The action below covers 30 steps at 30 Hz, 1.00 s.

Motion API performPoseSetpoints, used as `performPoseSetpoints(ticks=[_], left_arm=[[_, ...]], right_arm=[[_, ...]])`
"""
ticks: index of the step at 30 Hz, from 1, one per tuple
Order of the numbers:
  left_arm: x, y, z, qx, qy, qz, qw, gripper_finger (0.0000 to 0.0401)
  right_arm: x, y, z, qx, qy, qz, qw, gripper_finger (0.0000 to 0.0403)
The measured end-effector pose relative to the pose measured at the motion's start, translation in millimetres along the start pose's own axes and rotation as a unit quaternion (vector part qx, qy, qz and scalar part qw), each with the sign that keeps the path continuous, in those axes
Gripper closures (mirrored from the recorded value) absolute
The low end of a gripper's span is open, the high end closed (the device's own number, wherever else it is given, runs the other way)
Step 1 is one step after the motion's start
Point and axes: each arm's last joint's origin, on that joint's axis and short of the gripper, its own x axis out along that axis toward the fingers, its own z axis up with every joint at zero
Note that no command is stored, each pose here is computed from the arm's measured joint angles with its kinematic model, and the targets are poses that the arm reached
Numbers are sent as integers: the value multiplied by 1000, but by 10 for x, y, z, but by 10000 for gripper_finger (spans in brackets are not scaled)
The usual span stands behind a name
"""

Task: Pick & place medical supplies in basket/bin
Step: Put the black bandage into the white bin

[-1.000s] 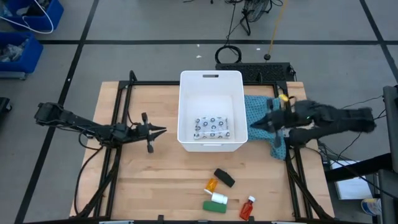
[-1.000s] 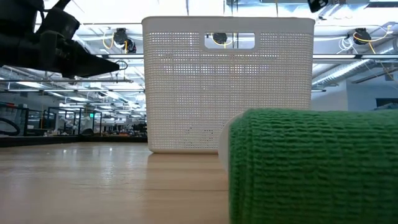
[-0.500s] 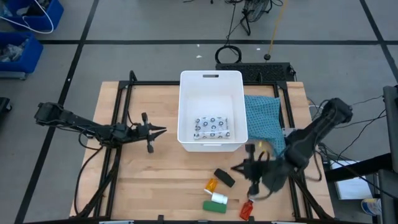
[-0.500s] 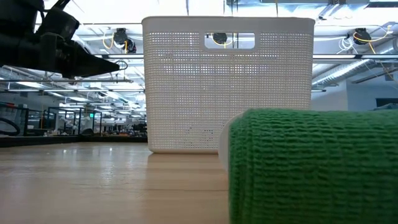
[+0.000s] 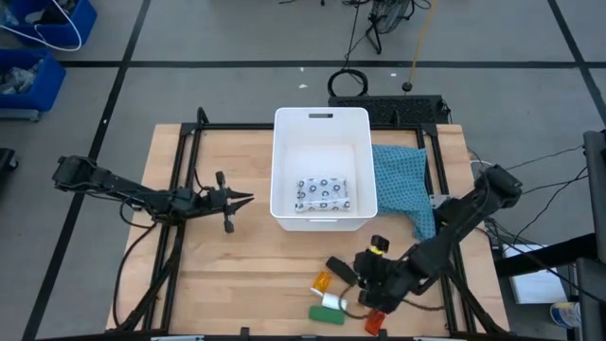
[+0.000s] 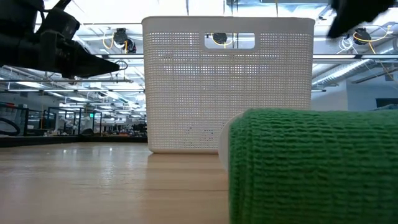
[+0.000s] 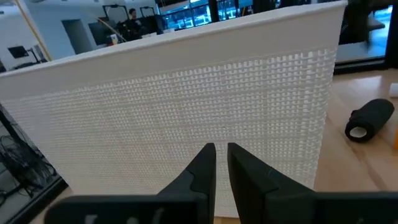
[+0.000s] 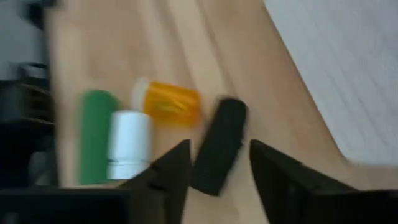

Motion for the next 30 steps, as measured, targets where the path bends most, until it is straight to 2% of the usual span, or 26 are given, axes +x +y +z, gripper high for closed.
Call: performPoseSetpoints(ticks=[4,7,16,30], left_arm=[[0,-1,-1,-13,0,-1,1000,354],[0,-1,-1,-16,0,-1,1000,354],[-1,-6,-12,-51,6,-6,999,354],[-1,-19,-26,-83,13,-23,996,354]], right_arm=[[201,-22,-21,33,39,-22,998,174],[376,-13,-45,48,80,-24,995,157],[743,66,-162,58,96,-48,992,154],[1021,128,-305,64,117,-61,989,163]])
